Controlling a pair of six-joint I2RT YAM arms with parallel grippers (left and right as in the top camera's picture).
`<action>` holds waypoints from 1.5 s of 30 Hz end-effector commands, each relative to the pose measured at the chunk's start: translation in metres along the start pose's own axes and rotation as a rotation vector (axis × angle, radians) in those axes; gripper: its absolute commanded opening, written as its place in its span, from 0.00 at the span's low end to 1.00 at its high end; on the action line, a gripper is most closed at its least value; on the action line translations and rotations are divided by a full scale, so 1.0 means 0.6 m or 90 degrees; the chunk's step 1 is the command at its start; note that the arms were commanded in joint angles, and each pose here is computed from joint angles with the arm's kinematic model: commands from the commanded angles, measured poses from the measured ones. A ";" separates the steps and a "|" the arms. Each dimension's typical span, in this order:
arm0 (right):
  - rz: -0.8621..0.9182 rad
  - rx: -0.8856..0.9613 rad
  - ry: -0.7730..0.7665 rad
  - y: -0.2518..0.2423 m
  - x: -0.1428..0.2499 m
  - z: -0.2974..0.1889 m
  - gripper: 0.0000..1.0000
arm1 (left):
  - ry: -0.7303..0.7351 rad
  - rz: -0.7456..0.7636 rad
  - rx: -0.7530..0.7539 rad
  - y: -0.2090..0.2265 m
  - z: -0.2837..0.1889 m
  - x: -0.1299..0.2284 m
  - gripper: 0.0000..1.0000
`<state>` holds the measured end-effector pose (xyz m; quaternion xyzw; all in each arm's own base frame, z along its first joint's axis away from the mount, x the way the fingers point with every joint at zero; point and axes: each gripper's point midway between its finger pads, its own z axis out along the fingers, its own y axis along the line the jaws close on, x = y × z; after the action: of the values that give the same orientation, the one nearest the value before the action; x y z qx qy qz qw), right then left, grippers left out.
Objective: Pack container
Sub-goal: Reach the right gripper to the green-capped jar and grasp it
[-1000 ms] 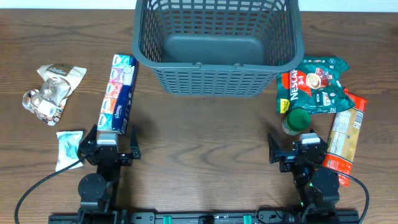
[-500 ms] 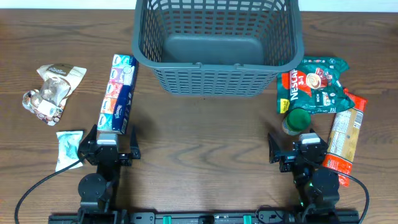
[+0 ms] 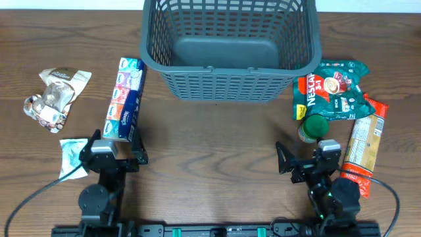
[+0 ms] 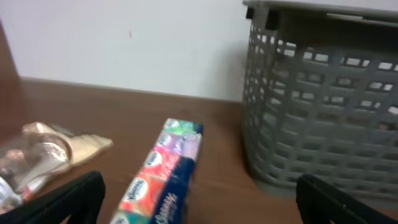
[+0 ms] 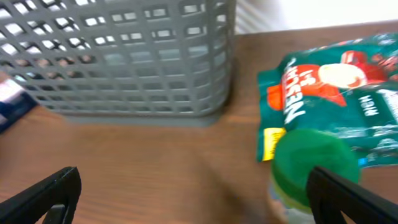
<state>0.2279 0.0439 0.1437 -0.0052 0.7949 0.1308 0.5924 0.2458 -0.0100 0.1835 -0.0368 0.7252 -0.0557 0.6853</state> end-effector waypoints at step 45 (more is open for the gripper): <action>0.080 0.348 0.648 -0.145 -0.107 0.126 0.99 | 0.527 0.028 -0.036 -0.025 0.013 -0.083 0.99</action>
<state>0.3257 -0.0238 0.1702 0.1278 0.9846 -0.0568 0.1046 0.2552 -0.0213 0.2317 -0.0190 0.9411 -0.0435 0.3348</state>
